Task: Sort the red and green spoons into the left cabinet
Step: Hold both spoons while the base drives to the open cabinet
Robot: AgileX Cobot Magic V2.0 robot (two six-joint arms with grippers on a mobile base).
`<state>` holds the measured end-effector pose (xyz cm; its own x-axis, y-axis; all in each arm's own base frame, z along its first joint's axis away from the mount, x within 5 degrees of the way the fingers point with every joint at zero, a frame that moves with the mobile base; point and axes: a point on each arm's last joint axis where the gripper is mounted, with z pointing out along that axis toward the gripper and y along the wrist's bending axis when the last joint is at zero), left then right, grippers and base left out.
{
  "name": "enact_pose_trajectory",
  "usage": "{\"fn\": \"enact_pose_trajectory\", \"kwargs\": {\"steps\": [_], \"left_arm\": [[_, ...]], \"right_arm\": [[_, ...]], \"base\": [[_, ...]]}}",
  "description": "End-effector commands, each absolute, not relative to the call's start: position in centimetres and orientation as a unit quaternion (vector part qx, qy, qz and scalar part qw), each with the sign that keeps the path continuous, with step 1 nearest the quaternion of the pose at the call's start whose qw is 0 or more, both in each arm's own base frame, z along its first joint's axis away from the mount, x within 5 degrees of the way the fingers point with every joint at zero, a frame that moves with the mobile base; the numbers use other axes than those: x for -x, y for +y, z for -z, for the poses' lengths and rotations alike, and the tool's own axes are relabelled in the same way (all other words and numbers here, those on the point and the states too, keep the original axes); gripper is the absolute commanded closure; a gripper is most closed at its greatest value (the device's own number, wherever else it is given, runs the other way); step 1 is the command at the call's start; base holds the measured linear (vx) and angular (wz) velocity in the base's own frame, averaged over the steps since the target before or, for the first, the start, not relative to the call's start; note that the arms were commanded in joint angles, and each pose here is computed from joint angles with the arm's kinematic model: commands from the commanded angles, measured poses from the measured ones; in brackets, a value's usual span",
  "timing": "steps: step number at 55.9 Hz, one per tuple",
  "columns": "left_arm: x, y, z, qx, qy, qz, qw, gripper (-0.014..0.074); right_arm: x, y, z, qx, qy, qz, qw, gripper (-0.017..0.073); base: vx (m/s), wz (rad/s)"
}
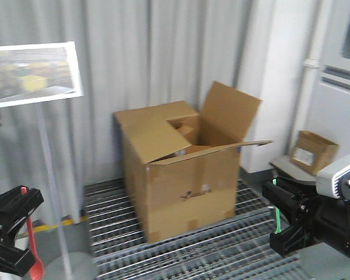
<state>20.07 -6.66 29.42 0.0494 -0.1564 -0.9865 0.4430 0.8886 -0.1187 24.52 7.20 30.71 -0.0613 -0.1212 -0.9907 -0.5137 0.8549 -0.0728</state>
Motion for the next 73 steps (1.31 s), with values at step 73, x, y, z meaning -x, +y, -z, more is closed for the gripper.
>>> {"fn": "enact_pose_trajectory", "kwargs": {"steps": [73], "left_arm": [[-19.78,-6.67,-31.49,-0.103,0.606,0.23,0.754,0.0521]], "right_arm": [[-24.19,7.3,-32.7,0.22,0.68,-0.168,0.678,0.0565]], "base": [[0.3,-0.75]]}}
